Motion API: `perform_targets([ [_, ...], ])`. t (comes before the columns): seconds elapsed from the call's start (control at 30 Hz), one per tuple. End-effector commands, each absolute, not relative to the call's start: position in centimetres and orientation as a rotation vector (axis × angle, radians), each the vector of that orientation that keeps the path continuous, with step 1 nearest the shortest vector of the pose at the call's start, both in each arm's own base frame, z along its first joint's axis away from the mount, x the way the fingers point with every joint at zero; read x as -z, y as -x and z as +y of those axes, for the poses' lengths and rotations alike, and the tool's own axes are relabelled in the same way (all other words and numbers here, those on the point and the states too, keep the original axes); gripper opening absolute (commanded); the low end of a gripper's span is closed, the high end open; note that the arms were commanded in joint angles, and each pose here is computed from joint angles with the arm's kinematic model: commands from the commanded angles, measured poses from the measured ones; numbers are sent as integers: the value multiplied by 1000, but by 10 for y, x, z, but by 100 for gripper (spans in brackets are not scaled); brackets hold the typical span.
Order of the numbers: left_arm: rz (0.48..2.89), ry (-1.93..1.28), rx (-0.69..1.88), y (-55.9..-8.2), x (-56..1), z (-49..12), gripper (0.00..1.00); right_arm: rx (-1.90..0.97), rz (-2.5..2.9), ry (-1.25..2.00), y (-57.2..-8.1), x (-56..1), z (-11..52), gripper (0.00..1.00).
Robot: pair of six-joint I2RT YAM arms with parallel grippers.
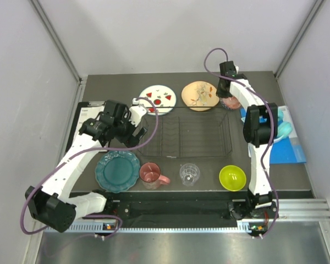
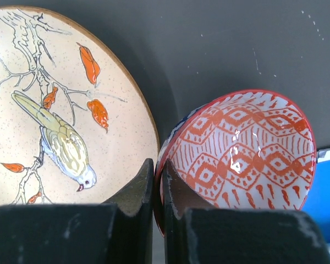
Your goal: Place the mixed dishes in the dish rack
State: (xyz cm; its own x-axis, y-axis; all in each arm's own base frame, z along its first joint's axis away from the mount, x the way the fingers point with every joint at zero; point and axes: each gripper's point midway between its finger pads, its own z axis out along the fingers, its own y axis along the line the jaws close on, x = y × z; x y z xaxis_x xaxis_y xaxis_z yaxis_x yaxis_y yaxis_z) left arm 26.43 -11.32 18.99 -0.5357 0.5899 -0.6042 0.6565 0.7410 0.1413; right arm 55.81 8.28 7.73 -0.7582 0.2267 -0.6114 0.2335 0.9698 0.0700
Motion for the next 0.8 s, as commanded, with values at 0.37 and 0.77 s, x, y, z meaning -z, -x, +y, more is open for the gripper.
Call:
perform_targets([
  [0.37,2232,-685,133,-295,-217,-89,95,-301,2056,-259,-528,-294,95,0],
  [0.77,2355,-446,255,-311,-206,-36,94,-1522,1661,-30,-392,-403,238,0],
])
